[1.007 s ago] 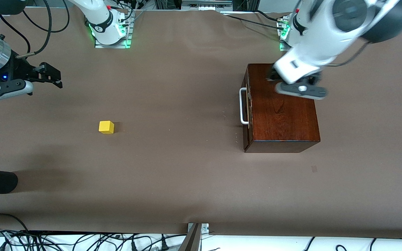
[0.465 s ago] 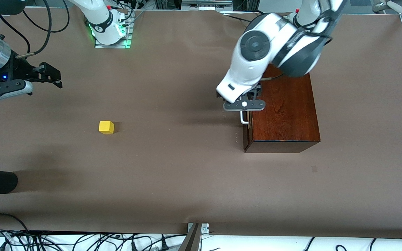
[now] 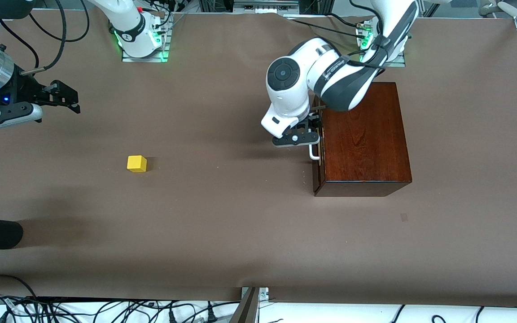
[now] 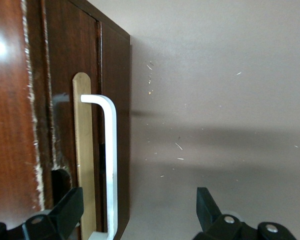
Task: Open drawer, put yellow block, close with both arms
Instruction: 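Reach the left gripper to the drawer handle of the wooden box, then pull the drawer open with the left gripper while the right gripper reaches the block, then grasp the yellow block with the right gripper while the left gripper withdraws, then carry the yellow block with the right gripper over the open drawer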
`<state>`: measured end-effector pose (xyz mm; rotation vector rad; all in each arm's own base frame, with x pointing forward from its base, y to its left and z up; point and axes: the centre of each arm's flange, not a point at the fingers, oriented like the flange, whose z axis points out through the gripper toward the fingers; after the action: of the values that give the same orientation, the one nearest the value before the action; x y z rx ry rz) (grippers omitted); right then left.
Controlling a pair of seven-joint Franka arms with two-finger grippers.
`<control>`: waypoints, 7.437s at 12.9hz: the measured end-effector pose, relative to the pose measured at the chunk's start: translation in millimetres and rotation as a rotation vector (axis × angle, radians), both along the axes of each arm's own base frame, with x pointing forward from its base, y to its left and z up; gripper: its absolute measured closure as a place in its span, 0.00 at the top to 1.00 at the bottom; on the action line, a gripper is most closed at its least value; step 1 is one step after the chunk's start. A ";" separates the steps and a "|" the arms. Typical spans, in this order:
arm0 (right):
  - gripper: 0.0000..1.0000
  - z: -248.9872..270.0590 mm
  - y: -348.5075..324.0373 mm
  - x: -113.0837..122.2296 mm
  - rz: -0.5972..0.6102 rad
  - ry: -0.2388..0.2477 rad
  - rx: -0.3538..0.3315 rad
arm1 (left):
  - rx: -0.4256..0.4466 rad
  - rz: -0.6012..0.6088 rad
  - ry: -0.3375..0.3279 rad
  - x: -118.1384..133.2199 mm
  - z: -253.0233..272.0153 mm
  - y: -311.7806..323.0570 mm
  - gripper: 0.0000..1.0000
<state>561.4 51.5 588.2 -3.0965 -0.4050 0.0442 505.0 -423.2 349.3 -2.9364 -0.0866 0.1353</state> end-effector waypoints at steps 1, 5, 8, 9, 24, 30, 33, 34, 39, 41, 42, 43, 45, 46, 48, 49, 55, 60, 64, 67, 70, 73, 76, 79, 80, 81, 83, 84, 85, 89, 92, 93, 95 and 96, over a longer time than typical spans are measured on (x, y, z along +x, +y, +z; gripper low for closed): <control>1.00 0.0 0.0 0.0 0.000 0.000 0.000 | 0.014 -0.002 -0.004 -0.9 -6.9 2.8 1.00; 1.00 0.0 -0.4 0.0 -0.001 0.000 0.000 | 0.039 0.005 0.007 -1.4 -22.2 11.5 1.00; 1.00 -0.1 -0.6 0.1 -0.001 0.000 0.000 | 0.037 0.009 0.014 0.7 -34.2 11.8 1.00; 1.00 -0.1 -0.7 0.1 -0.001 0.000 0.000 | 0.039 0.008 0.013 1.6 -39.3 11.7 1.00; 1.00 -4.3 -2.1 2.1 -0.005 0.008 -0.002 | -0.017 0.042 -0.104 -18.7 -63.2 -53.7 1.00; 1.00 -26.5 0.2 20.7 -0.008 -0.009 -0.011 | -0.048 0.076 -0.123 -22.6 -63.2 -87.8 1.00; 1.00 -62.0 5.9 33.9 -0.002 0.043 -0.030 | -0.068 0.072 -0.135 -22.4 -54.8 -94.9 1.00; 1.00 -80.8 9.0 40.0 0.002 0.069 -0.043 | -0.073 0.073 -0.140 -21.0 -48.5 -97.1 1.00; 1.00 -139.9 11.2 60.0 0.004 0.127 -0.068 | -0.001 0.047 -0.117 -21.8 -4.4 -90.1 1.00; 1.00 -150.9 14.8 65.2 0.013 0.114 -0.070 | 0.025 -0.009 -0.093 -17.7 35.4 -70.9 1.00; 1.00 -165.0 16.5 68.3 0.015 0.110 -0.071 | 0.022 -0.027 -0.076 -8.7 58.1 -52.4 1.00; 1.00 -184.9 17.4 71.0 0.017 0.106 -0.074 | 0.011 -0.046 -0.060 5.4 80.9 -27.1 1.00; 1.00 -228.0 16.6 71.5 0.018 0.100 -0.081 | -0.001 -0.079 -0.036 37.4 121.0 36.2 1.00; 1.00 -247.6 15.6 70.0 0.018 0.097 -0.083 | -0.009 -0.097 -0.020 52.4 136.2 70.3 1.00; 1.00 -277.3 14.4 65.7 0.009 0.078 -0.072 | -0.046 -0.131 0.013 78.4 155.2 133.4 1.00; 1.00 -290.8 13.9 61.9 -0.003 0.072 -0.057 | -0.068 -0.136 0.032 89.7 161.2 166.3 1.00; 1.00 -347.0 6.3 33.2 -0.057 0.053 -0.019 | -0.167 -0.247 0.097 109.8 200.4 318.4 1.00; 1.00 -384.7 1.7 4.7 -0.092 0.010 -0.007 | -0.172 -0.231 -0.003 90.6 237.9 386.0 1.00; 1.00 -387.7 12.9 0.7 -0.106 0.017 -0.002 | -0.171 -0.197 -0.107 56.2 243.9 414.8 1.00; 1.00 -386.5 13.8 1.1 -0.105 0.015 0.000 | -0.174 -0.171 -0.095 43.4 239.5 428.1 1.00; 0.94 -388.0 13.6 0.4 -0.105 0.018 -0.001 | -0.177 -0.169 -0.060 40.0 233.8 428.3 1.00; 0.59 -391.0 13.4 -0.3 -0.105 0.023 -0.003 | -0.177 -0.169 -0.059 40.0 233.8 428.2 1.00; 0.56 -391.0 13.3 -0.3 -0.105 0.023 -0.003 | -0.177 -0.169 -0.059 40.0 233.8 428.2 1.00; 0.56 -388.6 13.9 1.7 -0.079 0.016 -0.001 | -0.177 -0.169 -0.059 40.0 233.8 428.1 1.00; 0.56 -383.1 15.1 5.7 -0.054 0.006 0.003 | -0.177 -0.170 -0.059 40.0 233.8 427.6 1.00; 0.56 -373.0 17.4 12.2 -0.033 0.001 0.008 | -0.177 -0.172 -0.059 40.1 233.9 426.4 1.00; 0.56 -335.3 25.3 30.4 -0.002 0.033 0.025 | -0.177 -0.179 -0.063 40.6 236.0 422.8 1.00; 0.56 -309.4 30.3 41.6 0.012 0.051 0.035 | -0.177 -0.181 -0.065 41.1 236.7 421.8 1.00; 0.56 -280.2 35.5 53.5 0.032 0.053 0.041 | -0.177 -0.182 -0.066 41.8 237.0 421.5 1.00; 0.56 -188.5 91.4 74.5 0.212 0.051 0.023 | -0.177 -0.182 -0.066 44.4 237.3 421.1 1.00; 0.56 -146.7 191.0 53.7 0.444 0.037 0.027 | -0.177 -0.183 -0.063 44.4 237.1 420.6 1.00; 0.56 -133.6 227.0 42.3 0.512 0.017 0.029 | -0.177 -0.183 -0.062 44.4 237.1 420.5 1.00; 0.56 -111.7 297.1 12.6 0.646 -0.027 0.037 | -0.177 -0.184 -0.061 44.4 237.2 419.9 1.00; 0.56 -104.1 332.6 -6.6 0.715 -0.046 0.031 | -0.177 -0.185 -0.061 44.4 237.2 419.5 1.00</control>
<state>554.9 384.1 484.1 -2.7468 -1.4581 -0.0240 549.4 -3.6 586.5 -3.1056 0.1977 0.0262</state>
